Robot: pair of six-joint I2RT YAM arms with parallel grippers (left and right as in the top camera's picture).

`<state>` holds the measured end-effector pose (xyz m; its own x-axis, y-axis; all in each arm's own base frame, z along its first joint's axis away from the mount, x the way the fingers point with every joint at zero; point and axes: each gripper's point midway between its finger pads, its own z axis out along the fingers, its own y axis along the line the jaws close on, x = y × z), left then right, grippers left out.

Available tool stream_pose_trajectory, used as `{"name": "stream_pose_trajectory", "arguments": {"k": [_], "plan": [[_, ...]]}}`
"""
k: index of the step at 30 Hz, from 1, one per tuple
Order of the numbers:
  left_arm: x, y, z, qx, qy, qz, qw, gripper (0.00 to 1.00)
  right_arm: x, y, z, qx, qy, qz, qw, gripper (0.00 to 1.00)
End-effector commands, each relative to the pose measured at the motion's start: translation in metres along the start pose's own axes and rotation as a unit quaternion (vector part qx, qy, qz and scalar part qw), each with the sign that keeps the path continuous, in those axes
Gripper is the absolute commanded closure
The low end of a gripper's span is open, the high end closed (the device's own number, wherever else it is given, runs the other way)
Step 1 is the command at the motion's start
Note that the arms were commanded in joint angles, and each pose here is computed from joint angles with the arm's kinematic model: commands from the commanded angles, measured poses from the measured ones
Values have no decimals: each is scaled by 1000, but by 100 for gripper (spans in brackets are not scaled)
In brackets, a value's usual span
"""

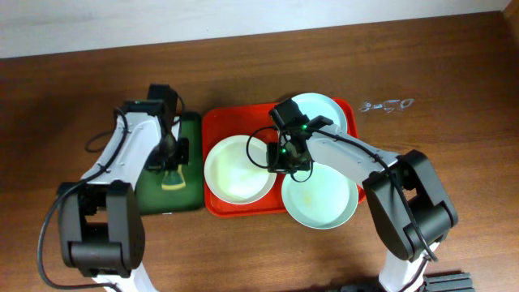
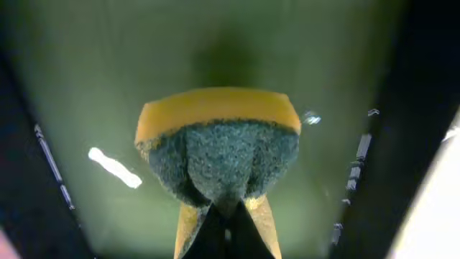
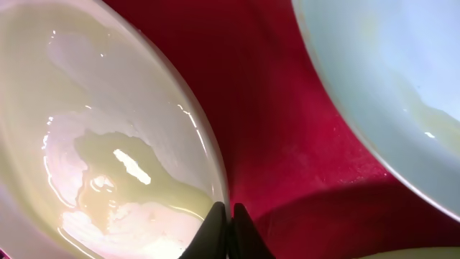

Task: Clean dirty plates on tray and stack at the side
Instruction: 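Return the sponge to the green tray and retract the left arm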

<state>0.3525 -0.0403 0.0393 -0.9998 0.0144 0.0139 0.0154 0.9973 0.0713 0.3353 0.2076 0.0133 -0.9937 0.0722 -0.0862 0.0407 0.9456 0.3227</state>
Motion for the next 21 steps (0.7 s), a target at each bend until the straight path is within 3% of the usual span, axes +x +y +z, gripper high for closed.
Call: {"name": "stream_pose_trajectory", "arguments": {"k": [1,2,3,4,7,10,13,16,21], "plan": [[7,8,8,-17,4,-8,1000,97,2,3,1,-7,4,-6,1000,96],[5,8,6,-16,0,-9,1000,60,2,3,1,-7,4,-6,1000,96],[3,8,2,-14,-3,-10,1000,44,2,3,1,-7,4,-6,1000,96],[0,8,-5,-14,-9,-23,1000,38,2,3,1,-7,4,-6,1000,95],[-30,23,-71,6,-82,-76,994,31,2,3,1,-7,4,-6,1000,75],[-45,44,-155,59,-180,-115,975,27,1,3,1,-6,3,-6,1000,71],[-35,80,-211,91,-250,-176,948,5,1,1,1,-2,1,-6,1000,70],[-21,111,-229,81,-276,-213,934,1,-2,-2,2,5,-8,-5,1000,70],[-16,111,-224,80,-261,-216,937,1,1,1,7,2,-11,-12,1000,70]]}}
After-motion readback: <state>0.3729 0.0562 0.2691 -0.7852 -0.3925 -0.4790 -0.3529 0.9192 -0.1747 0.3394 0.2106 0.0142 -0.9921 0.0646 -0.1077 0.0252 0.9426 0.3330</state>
